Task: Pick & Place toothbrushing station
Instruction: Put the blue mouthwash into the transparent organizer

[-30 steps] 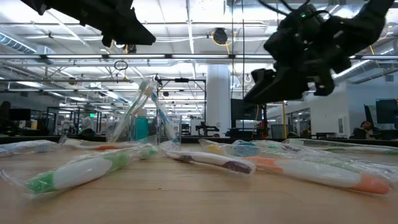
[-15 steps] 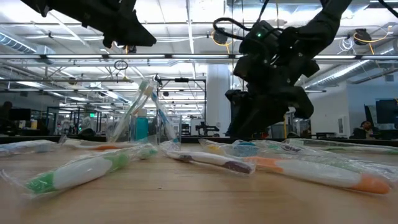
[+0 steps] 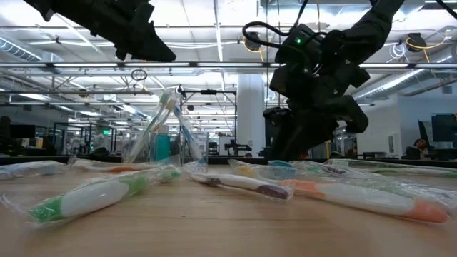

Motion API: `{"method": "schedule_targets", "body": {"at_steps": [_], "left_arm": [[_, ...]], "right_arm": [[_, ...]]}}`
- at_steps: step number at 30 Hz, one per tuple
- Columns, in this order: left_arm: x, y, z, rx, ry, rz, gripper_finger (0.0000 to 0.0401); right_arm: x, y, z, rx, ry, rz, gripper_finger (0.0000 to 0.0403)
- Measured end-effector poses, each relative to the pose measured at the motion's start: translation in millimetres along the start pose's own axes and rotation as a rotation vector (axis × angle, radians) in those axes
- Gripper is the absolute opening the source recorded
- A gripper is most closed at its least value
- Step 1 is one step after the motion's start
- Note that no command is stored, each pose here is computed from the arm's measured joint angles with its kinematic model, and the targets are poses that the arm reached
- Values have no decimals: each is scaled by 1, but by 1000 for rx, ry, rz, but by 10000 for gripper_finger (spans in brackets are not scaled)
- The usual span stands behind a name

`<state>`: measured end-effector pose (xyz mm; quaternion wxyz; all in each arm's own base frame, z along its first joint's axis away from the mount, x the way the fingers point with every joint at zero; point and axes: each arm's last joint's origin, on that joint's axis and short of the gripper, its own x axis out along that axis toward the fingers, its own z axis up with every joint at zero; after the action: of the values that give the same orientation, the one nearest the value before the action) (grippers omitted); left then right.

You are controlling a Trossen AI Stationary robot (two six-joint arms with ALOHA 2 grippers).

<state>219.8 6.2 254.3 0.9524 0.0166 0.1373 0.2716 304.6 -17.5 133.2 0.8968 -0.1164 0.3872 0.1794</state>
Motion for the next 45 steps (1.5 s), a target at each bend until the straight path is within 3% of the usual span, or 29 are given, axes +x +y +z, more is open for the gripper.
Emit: {"method": "schedule_targets", "body": {"at_steps": [6,12,16,19,24,32,45], "left_arm": [[0,0,-3,-28,31,3,99],[0,0,-5,-66,43,3,99],[0,0,-5,-83,43,3,99],[0,0,-5,-95,42,4,99],[0,0,-5,-112,42,4,99],[0,0,-5,-118,44,-13,99],[0,0,-5,-95,43,-13,99]], "right_arm": [[-1,13,3,29,40,18,130],[-19,24,5,1,179,-151,130],[-25,30,13,-21,141,-148,130],[-24,31,20,-131,85,-158,130],[-16,29,24,-194,-10,-89,130],[0,28,15,-222,9,-29,130],[9,25,9,-224,28,-28,130]]}}
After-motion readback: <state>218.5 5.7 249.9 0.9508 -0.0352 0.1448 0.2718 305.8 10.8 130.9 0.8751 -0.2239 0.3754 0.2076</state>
